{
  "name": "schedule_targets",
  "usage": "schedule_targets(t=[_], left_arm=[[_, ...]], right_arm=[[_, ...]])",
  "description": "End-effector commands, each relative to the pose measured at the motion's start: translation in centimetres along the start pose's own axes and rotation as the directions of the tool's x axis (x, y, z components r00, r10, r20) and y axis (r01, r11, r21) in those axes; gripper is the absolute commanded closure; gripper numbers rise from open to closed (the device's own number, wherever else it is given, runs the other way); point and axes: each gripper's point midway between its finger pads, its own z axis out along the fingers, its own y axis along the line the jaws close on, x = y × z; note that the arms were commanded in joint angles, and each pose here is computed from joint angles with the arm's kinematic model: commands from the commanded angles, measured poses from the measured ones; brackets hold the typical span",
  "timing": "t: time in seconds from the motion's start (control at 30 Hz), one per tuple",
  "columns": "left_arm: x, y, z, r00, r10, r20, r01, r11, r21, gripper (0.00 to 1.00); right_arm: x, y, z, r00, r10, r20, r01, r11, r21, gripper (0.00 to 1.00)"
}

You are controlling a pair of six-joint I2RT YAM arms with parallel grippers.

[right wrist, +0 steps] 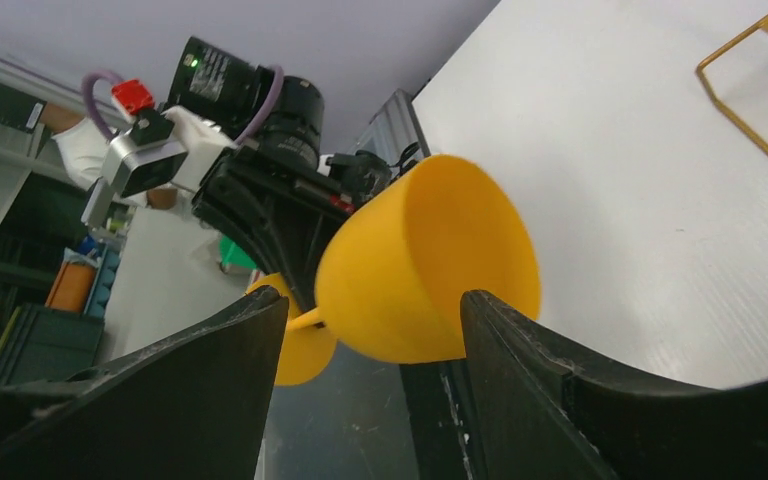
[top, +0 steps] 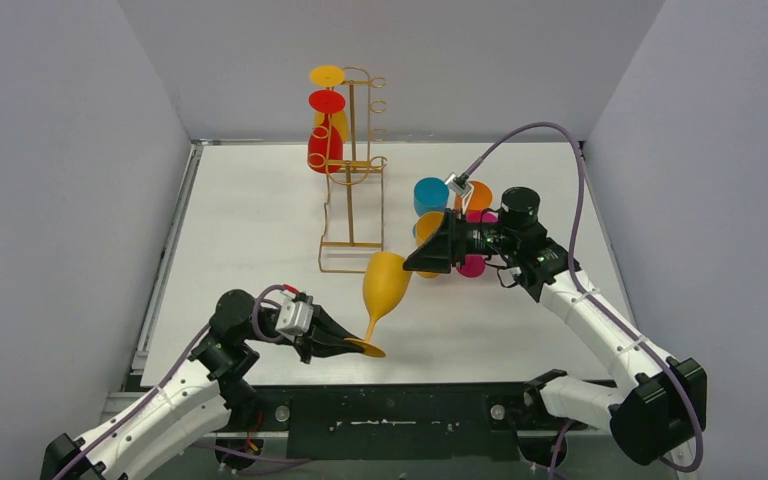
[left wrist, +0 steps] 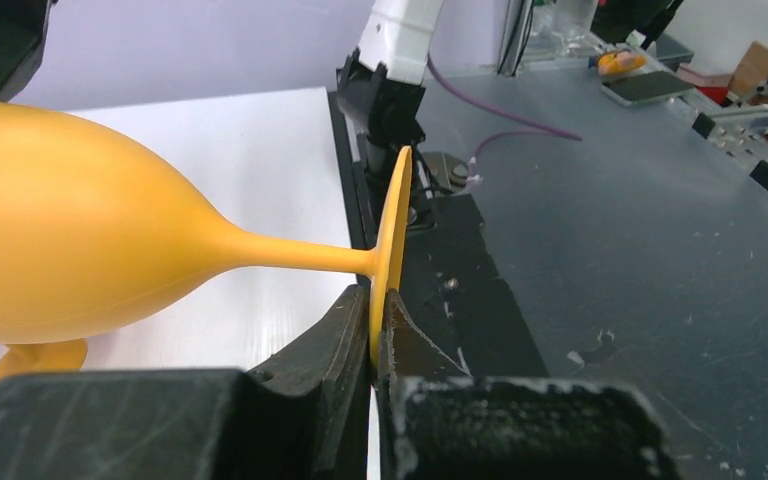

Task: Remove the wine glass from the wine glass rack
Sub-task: Place the wine glass at the center of the board.

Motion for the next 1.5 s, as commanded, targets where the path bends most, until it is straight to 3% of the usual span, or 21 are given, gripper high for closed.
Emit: schedule_targets(t=[0.0, 0.23, 0.47, 0.67, 0.83, 1.03, 1.13, 1.2, 1.47], left_arm=[[-1.5, 0.2, -0.3, 0.998, 0.068, -0.001, -0.068, 0.994, 0.086, 1.0], [-1.5, 0.6, -0.7, 0.996, 0.09, -0.006, -0.089, 0.991, 0.101, 1.0], [-1.2, 0.2, -1.2, 0.996, 0.092, -0.013, -0.09, 0.991, 0.102, 1.0], [-1.3, 0.3, -1.4, 0.995, 0.101, -0.011, -0.1, 0.991, 0.086, 1.0], [-1.1, 0.4, -1.5, 0.996, 0.091, -0.019, -0.09, 0.993, 0.081, 1.0], [-1.1, 0.3, -1.6, 0.995, 0.094, -0.019, -0.092, 0.993, 0.079, 1.0], [-1.4, 0.3, -1.6, 0.994, 0.105, -0.015, -0.104, 0.991, 0.08, 1.0], [-1.8, 0.3, -1.5, 0.993, 0.114, -0.009, -0.113, 0.99, 0.085, 1.0], [-1.9, 0.0, -1.6, 0.993, 0.115, -0.007, -0.114, 0.989, 0.094, 1.0]], right_arm=[[0.7, 3.3, 0.3, 0.996, -0.038, -0.086, 0.025, 0.989, -0.149, 0.36], [1.5, 4.3, 1.1, 0.99, -0.036, -0.135, 0.006, 0.977, -0.213, 0.46], [1.3, 4.8, 1.2, 0.987, 0.002, -0.161, -0.045, 0.963, -0.266, 0.65], [1.2, 5.5, 1.2, 0.985, 0.009, -0.173, -0.061, 0.953, -0.297, 0.69], [1.4, 5.5, 1.2, 0.982, 0.012, -0.188, -0.07, 0.95, -0.304, 0.79], [1.5, 6.1, 1.0, 0.981, 0.006, -0.193, -0.067, 0.947, -0.314, 0.78], [2.1, 6.4, 1.1, 0.977, 0.0, -0.213, -0.071, 0.943, -0.326, 0.61], [2.5, 6.4, 1.4, 0.974, 0.001, -0.225, -0.078, 0.941, -0.33, 0.58], [2.0, 6.1, 1.4, 0.977, -0.009, -0.212, -0.063, 0.941, -0.332, 0.79]])
